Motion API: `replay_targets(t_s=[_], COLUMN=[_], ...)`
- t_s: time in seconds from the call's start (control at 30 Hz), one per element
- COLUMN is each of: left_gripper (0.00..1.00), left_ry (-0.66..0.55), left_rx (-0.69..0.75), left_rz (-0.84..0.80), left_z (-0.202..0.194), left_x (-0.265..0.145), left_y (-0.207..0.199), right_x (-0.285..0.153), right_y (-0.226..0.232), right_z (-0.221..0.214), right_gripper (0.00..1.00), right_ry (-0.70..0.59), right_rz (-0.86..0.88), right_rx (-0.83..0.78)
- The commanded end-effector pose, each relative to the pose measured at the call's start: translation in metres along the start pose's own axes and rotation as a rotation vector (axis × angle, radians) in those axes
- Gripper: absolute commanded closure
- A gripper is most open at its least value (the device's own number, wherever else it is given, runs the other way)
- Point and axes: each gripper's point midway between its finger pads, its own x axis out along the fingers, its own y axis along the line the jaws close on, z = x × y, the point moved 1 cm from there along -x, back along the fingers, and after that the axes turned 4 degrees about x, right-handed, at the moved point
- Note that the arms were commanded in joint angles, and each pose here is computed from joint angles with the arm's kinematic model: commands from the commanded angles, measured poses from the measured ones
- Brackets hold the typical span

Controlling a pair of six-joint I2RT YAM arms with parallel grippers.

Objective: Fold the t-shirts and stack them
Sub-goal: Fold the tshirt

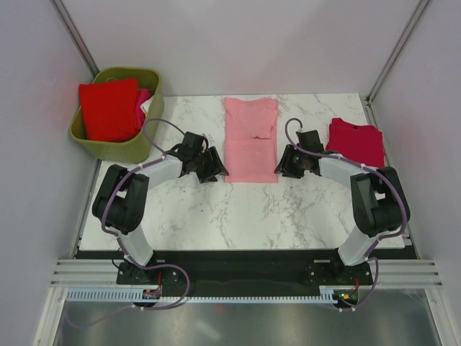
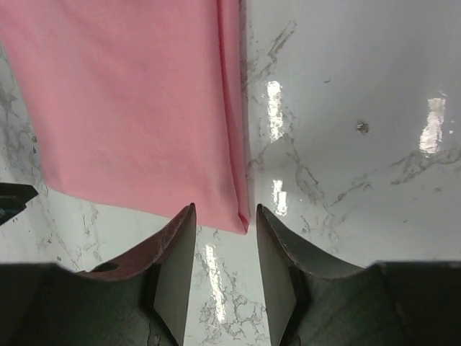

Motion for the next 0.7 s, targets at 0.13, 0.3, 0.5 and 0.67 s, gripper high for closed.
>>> replay_targets(t_s=[0.13,0.3,0.5,0.67], left_gripper=[0.40,0.41,0.44,0.50], left_ry=[-0.032,-0.019,-0.004,0.007], left_rx=[0.063,0.066,0.076,0.075], left_rz=[0.007,0.010,0.004,0.010], left_z=[0.002,-0.002,-0.006,-0.010], left_x=[0.008,0.016,0.023,0.027], left_y=[0.004,0.005,0.000,0.001], right_x=[0.011,0.013,0.014,0.016], right_y=[0.009,-0.001,-0.010,-0.008], right_z=[-0.011,-0.018,-0.024,-0.033], right_gripper=[0.58,0.59,0.58,0.63], right_ry=[0.009,0.015,0.019,0.046], right_rz=[0.020,-0.022,-0.048,-0.028], right_rx=[-0.067,-0.073,-0.080,-0.083])
